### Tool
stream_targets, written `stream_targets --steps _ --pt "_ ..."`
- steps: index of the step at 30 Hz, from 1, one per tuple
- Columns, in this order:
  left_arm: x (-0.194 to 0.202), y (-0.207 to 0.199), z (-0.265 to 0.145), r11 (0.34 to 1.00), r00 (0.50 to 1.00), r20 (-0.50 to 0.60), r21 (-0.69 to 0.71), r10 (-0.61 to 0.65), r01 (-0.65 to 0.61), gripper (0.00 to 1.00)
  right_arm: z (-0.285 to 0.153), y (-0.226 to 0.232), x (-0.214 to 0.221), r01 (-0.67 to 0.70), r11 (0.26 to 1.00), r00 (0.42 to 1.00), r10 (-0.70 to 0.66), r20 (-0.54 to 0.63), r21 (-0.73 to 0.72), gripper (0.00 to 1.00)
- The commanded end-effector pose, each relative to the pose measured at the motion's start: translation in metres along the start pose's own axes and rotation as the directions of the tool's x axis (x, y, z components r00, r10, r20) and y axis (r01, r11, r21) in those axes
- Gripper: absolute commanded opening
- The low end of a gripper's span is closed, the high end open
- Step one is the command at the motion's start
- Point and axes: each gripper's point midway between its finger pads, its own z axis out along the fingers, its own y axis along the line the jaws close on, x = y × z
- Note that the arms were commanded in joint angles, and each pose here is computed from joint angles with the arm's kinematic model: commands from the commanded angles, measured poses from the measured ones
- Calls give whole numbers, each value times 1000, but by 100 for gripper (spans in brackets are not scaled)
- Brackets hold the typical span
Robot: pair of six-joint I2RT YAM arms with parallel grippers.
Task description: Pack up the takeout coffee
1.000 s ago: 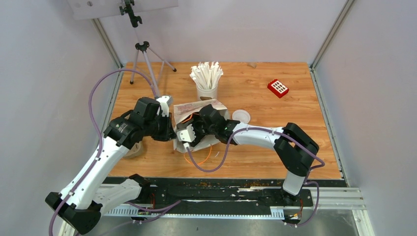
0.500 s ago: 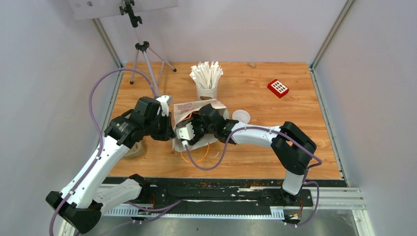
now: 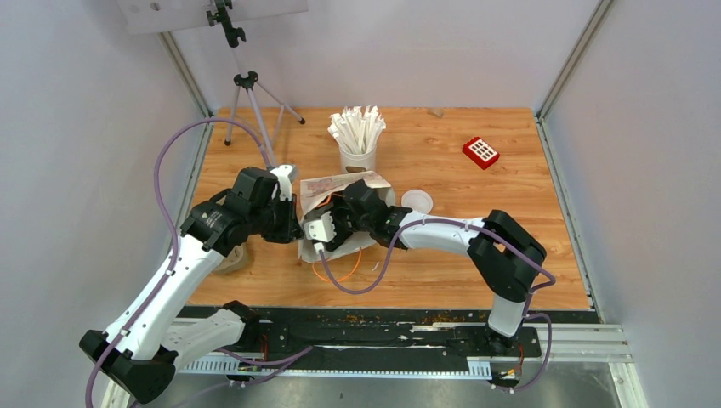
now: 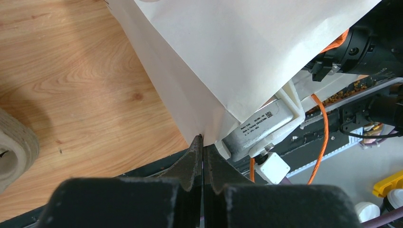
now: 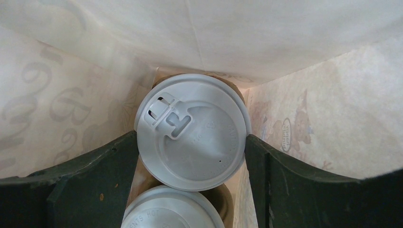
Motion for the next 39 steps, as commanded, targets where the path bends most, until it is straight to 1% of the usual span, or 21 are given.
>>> stream_targets --steps 1,3,4,7,12,16,18,22,24,25,29,32,37,39 --pt "-9 -5 -7 1000 999 32 16 -18 17 0 6 15 8 -43 998 999 41 -35 -53 79" --pt "-9 -3 -9 1000 999 36 5 -20 20 0 5 12 7 -49 998 998 48 -31 -39 79" --pt "-9 -1 -10 1000 999 37 -6 -22 22 2 5 10 6 -51 998 998 50 -29 -35 79" --pt "-10 7 -13 998 999 46 -53 -24 26 15 2 4 3 -57 998 998 57 -22 -13 79" --pt "-5 12 -8 997 999 26 -75 -32 34 27 2 2 3 -69 998 997 69 -22 -7 79" --pt "-4 12 -4 997 999 30 -64 -35 37 36 3 1 2 -76 997 997 76 -18 -6 79" --pt "-5 10 -1 998 999 37 -51 -30 32 39 2 -1 1 -77 997 997 77 -18 -2 79" --pt "-6 9 8 999 998 41 -37 -37 38 39 0 -6 -3 -86 996 996 86 -9 11 79" --pt "-8 11 10 998 998 43 -45 -36 38 39 -2 -9 -5 -89 996 996 89 -3 17 80" --pt "-8 11 11 998 998 44 -47 -34 36 37 -3 -11 -6 -92 996 996 92 0 20 80" --pt "-12 11 11 998 998 56 -48 -25 27 19 -5 -18 -13 -102 995 995 102 14 17 82" --pt "-10 11 11 999 998 56 -42 -26 28 10 -6 -20 -14 -103 994 995 103 19 24 83" --pt "-7 10 13 999 998 49 -34 -26 28 0 -7 -23 -15 -104 994 994 104 19 32 85" --pt "-7 10 13 999 998 49 -31 -26 28 0 -8 -23 -16 -104 994 994 103 21 31 86"
